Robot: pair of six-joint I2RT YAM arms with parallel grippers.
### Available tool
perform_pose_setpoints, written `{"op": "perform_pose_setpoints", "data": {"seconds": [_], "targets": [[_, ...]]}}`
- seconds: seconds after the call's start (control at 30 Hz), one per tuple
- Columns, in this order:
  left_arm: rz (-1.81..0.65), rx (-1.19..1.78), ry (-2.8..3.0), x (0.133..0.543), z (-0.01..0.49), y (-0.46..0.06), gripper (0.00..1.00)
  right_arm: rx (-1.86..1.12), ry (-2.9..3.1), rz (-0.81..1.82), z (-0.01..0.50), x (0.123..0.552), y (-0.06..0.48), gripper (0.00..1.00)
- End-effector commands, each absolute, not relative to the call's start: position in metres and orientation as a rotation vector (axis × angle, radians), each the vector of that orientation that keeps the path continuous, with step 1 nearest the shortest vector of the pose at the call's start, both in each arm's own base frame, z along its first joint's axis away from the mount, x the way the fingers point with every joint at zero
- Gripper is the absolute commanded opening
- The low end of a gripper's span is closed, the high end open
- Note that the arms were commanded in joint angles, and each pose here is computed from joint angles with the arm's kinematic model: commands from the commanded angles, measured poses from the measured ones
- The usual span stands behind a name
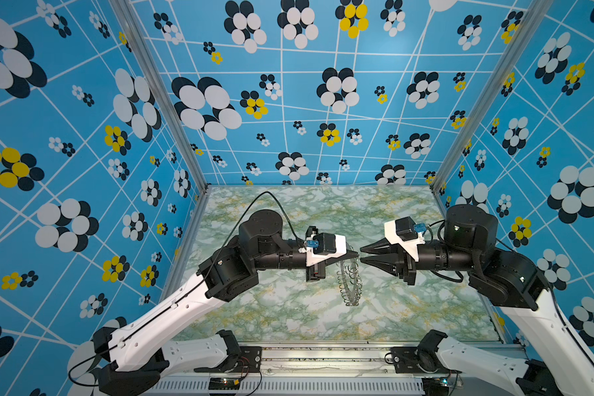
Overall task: Attach keys to a key ring
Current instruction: Insert the key into the keyring.
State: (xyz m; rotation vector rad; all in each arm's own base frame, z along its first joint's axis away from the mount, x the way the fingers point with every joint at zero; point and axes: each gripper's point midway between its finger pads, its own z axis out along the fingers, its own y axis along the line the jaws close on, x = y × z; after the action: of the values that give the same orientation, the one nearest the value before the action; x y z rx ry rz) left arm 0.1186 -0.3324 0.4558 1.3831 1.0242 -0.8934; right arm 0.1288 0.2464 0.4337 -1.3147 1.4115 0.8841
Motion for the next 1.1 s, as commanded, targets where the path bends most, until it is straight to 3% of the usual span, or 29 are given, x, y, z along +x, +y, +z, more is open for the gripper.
{"op": "perform_pose_setpoints", "data": {"seconds": [0.0, 0.17, 0.33, 0.7, 1.07], "targets": [[-0.908, 1.343, 0.952, 0.113, 0.474, -0.327, 0.0, -1.313, 1.376, 0.921, 0.442, 0.124, 0.249, 0.24], [-0.917, 1.332, 0.94, 0.113, 0.476, -0.327, 0.0, -1.307, 1.372, 0.933, 0.443, 0.123, 0.25, 0.17], [-0.917, 1.285, 0.909, 0.115, 0.483, -0.326, 0.0, -1.3, 1.388, 0.916, 0.439, 0.126, 0.249, 0.0], [-0.981, 1.095, 0.793, 0.126, 0.513, -0.312, 0.0, -1.292, 1.395, 0.965, 0.436, 0.126, 0.254, 0.0], [-1.057, 1.088, 0.767, 0.129, 0.513, -0.32, 0.0, -1.258, 1.375, 1.074, 0.429, 0.13, 0.27, 0.0]]}}
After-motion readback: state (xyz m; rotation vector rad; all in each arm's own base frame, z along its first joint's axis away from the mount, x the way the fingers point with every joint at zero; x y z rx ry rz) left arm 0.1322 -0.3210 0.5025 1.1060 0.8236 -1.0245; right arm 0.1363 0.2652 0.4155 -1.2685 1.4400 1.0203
